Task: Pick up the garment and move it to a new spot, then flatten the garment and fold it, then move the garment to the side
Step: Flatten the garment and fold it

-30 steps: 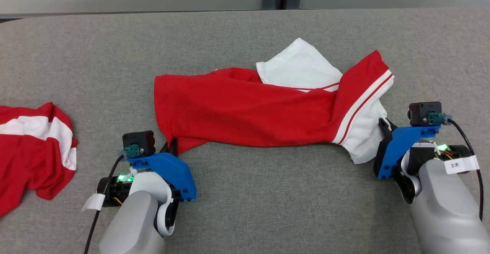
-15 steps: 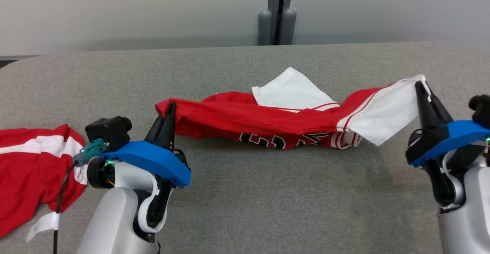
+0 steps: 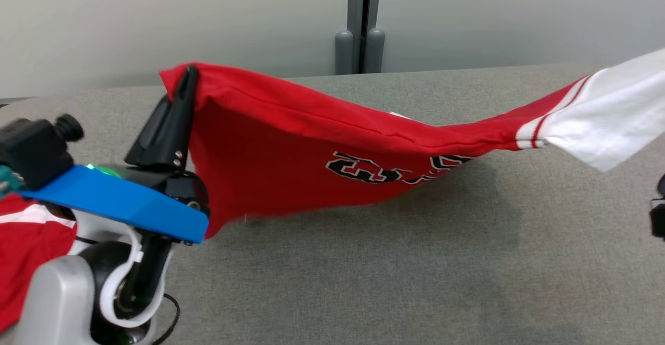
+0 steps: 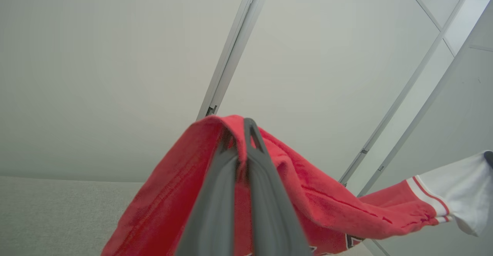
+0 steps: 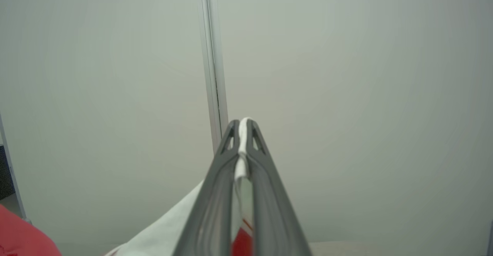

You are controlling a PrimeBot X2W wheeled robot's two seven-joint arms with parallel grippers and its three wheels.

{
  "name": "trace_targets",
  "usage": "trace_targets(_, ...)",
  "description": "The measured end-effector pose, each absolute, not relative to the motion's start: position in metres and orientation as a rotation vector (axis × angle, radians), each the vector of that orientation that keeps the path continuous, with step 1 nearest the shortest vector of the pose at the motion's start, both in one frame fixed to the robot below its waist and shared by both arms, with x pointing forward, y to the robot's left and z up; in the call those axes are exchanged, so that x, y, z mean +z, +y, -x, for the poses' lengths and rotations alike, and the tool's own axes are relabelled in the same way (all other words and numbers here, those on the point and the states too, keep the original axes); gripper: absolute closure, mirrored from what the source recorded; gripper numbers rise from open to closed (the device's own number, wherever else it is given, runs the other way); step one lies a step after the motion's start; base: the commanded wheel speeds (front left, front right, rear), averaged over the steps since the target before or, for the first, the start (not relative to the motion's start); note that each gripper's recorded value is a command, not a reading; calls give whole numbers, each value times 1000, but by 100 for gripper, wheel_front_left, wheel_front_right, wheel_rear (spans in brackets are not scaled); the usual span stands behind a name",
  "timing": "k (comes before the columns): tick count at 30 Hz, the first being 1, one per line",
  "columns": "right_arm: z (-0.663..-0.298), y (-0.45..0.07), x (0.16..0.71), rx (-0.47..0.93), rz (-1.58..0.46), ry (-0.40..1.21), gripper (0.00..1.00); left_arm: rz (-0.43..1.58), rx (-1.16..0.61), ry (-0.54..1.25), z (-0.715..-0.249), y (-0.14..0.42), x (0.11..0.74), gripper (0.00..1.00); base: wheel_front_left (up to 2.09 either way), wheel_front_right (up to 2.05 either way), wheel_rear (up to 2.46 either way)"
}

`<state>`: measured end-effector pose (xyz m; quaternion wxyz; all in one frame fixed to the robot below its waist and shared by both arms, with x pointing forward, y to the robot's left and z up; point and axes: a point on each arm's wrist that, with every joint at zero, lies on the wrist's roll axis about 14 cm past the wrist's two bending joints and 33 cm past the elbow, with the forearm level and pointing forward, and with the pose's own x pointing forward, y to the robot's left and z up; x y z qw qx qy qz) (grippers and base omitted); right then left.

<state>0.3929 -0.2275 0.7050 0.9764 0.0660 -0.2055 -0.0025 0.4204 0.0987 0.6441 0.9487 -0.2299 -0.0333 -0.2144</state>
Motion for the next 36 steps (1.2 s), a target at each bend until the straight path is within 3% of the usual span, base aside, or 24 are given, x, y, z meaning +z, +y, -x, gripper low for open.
trace_targets(3,-386,-224,735,7,-105,-499,100,460,-473,-80,-422,95,660,100,0,0,0)
trace_targets(8,-403,-231,754,11,-42,-508,100,436,-502,-40,-439,91,659,100,0,0,0)
trace_targets(15,-497,-233,693,58,-9,-232,100,405,-484,138,-505,87,604,100,0,0,0)
trace_targets(20,-567,-222,666,109,51,-177,100,346,-400,162,-568,105,575,100,0,0,0)
trace_targets(26,-614,-190,728,177,85,-437,100,338,-346,-14,-629,115,605,100,0,0,0)
trace_targets(32,-604,-188,815,168,117,-774,100,292,-323,-250,-652,123,661,100,0,0,0)
trace_targets(36,-619,-201,784,144,95,-687,100,265,-350,-226,-660,114,643,100,0,0,0)
